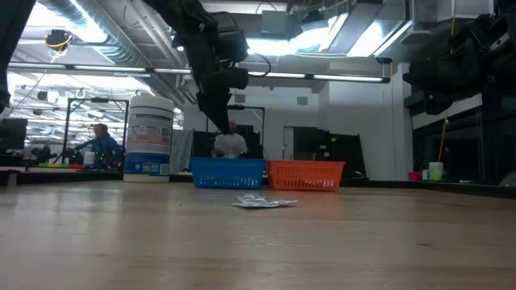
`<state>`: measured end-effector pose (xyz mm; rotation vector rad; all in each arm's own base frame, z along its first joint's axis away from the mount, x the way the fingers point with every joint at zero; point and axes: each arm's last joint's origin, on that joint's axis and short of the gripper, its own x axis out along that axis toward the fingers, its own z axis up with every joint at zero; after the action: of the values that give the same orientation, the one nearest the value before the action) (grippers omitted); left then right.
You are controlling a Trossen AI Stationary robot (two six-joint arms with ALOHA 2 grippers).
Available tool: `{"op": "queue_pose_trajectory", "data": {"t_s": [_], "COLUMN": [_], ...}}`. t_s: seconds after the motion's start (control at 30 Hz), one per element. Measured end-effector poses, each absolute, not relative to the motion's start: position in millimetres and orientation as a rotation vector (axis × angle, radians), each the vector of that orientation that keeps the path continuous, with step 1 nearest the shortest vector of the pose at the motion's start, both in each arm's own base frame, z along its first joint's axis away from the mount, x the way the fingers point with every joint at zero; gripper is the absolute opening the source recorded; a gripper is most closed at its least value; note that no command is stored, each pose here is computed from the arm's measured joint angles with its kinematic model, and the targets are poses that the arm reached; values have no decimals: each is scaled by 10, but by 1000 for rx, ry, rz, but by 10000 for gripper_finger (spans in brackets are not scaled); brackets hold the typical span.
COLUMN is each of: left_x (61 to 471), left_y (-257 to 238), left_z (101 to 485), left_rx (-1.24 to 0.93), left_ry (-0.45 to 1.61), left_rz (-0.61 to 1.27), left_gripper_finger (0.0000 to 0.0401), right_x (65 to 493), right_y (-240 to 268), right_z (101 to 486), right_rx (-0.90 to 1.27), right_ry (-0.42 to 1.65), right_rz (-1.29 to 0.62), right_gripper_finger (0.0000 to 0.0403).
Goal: Pick & Place First Aid Supplies
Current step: Put the ointment pack into the blue bin
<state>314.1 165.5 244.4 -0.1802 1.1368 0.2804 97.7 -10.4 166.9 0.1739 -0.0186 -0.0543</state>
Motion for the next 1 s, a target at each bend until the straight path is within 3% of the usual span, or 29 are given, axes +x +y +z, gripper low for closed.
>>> {"op": "queue_pose_trajectory", "data": {"t_s": [0.27,0.4,1.0], "left_x": [3145,3207,3598], "left_y": [1648,1568,567], "left_z": [2444,2452,2490], "left_rx": [-185,-166,81], "left_ry": [1135,1115,1044], "left_rz": [270,254,-16], "left_gripper_finger": [129,156,153], "right_x": [977,977,977], "right_y": [-104,-104,-104], "right_z": [1670,1670,1669], "right_rx": [174,174,174], "right_ry": [-19,-19,-19], "right_rz": [-54,-54,-54], "right_gripper_finger": [100,100,100]}}
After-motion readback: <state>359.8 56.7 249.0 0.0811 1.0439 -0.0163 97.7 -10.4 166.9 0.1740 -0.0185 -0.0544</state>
